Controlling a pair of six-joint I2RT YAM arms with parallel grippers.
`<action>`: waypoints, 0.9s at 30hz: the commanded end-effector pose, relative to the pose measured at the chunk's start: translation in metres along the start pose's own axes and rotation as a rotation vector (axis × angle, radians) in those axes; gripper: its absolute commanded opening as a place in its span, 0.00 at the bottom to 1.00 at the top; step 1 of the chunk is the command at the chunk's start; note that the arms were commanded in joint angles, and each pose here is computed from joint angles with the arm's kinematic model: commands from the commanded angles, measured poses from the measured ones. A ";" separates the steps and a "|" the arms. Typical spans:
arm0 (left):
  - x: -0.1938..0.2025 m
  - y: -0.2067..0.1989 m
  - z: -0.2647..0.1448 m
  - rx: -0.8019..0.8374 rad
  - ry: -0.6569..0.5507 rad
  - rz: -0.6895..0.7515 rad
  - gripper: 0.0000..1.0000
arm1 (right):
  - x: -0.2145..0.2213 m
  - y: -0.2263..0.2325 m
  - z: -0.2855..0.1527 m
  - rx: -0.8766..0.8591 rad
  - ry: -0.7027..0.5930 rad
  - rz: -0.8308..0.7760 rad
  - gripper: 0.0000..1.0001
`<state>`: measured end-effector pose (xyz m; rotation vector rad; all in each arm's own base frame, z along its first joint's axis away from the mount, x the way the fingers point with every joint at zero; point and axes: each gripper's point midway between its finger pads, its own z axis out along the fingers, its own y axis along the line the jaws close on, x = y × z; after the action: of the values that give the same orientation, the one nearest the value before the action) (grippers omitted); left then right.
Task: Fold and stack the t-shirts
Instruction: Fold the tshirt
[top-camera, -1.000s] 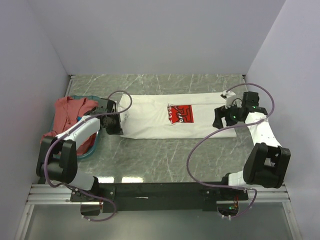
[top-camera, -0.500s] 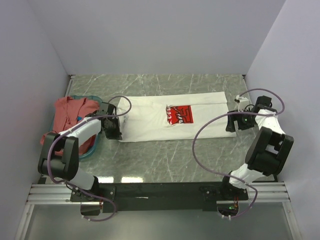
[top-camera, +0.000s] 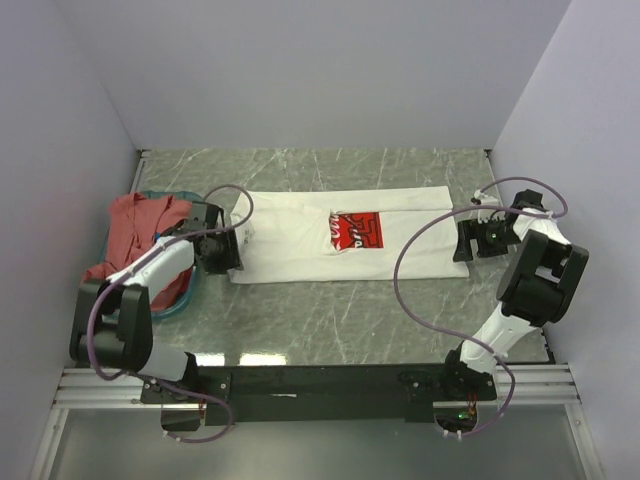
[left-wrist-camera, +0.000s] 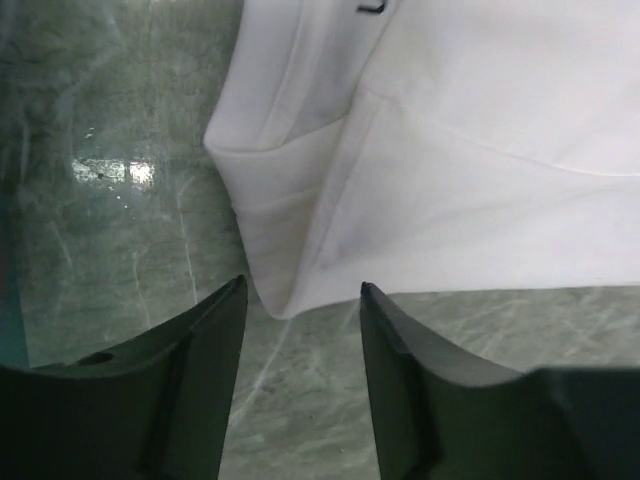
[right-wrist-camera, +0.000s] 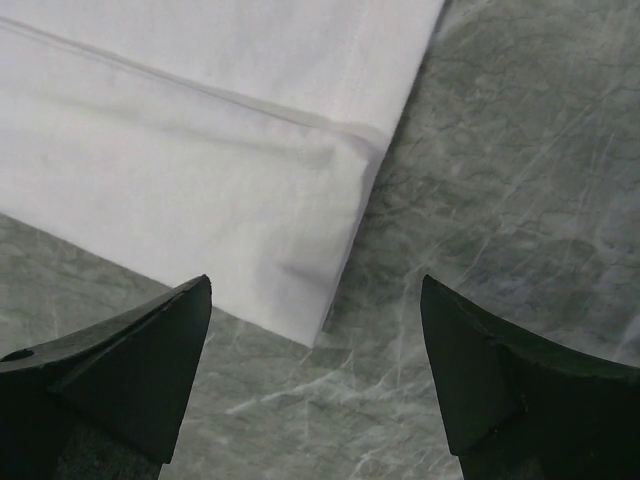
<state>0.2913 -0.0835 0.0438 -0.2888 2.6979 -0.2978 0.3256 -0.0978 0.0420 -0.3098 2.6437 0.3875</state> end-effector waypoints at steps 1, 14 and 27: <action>-0.033 -0.018 -0.035 0.077 -0.157 0.025 0.55 | -0.022 0.015 -0.024 -0.030 -0.071 -0.100 0.91; -0.098 -0.012 -0.189 0.110 -0.841 0.049 1.00 | -0.136 0.163 -0.051 -0.061 -0.400 -0.809 1.00; 0.002 -0.034 -0.108 0.422 -0.435 -0.490 0.83 | -0.123 0.302 0.001 -0.340 -0.180 -1.102 1.00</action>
<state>0.2588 -0.0860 0.1537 -0.5842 2.0649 -0.6625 0.3977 0.1922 0.1505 -1.4189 1.9794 0.5894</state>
